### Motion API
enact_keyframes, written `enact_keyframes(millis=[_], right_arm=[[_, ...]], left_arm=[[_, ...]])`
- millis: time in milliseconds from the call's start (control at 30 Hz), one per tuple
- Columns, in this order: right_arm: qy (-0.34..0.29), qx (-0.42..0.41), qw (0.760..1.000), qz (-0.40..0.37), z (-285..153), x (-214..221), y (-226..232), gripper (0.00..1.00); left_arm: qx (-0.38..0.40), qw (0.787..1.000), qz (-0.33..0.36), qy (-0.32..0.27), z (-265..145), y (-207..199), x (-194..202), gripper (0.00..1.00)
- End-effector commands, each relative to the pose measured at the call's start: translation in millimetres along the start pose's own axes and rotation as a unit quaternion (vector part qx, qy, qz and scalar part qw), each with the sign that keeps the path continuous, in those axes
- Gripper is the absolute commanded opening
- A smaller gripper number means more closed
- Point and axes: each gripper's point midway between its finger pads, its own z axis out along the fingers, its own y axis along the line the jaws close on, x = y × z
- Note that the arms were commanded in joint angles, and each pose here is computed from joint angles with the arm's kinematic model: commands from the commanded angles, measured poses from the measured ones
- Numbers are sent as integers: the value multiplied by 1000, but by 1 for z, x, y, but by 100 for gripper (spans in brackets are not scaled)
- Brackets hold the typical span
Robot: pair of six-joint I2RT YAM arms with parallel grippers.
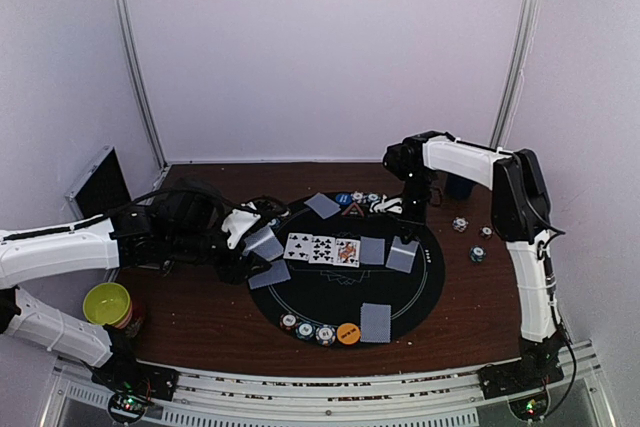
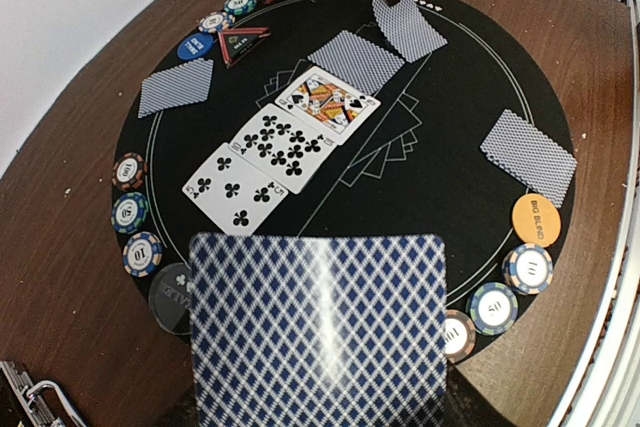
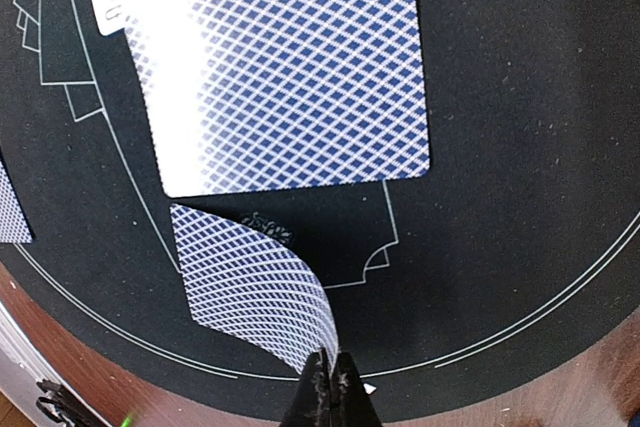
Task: Distribute texas hold em gaming equipment
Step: Place the poker card in the community card area.
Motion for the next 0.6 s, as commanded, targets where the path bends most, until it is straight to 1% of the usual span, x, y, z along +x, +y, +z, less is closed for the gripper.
enact_keyframes(millis=[0,167,300,567], right_arm=[[6,34,999,-7,0,-8,-11,0],[13,46,999,-12,5,-10,-14,0],[25,57,998,-16,10,-11,-16,5],[27,72,997,-22,11,-16,-19,6]], left_arm=[[-5,1000,5,-26,-3,2,-16,59],[-5,1000,5,-26,-3,2,-16,59],[-5,1000,5,-27,-3,2,-16,59],[-5,1000,5,-26,-2,2,-15,59]])
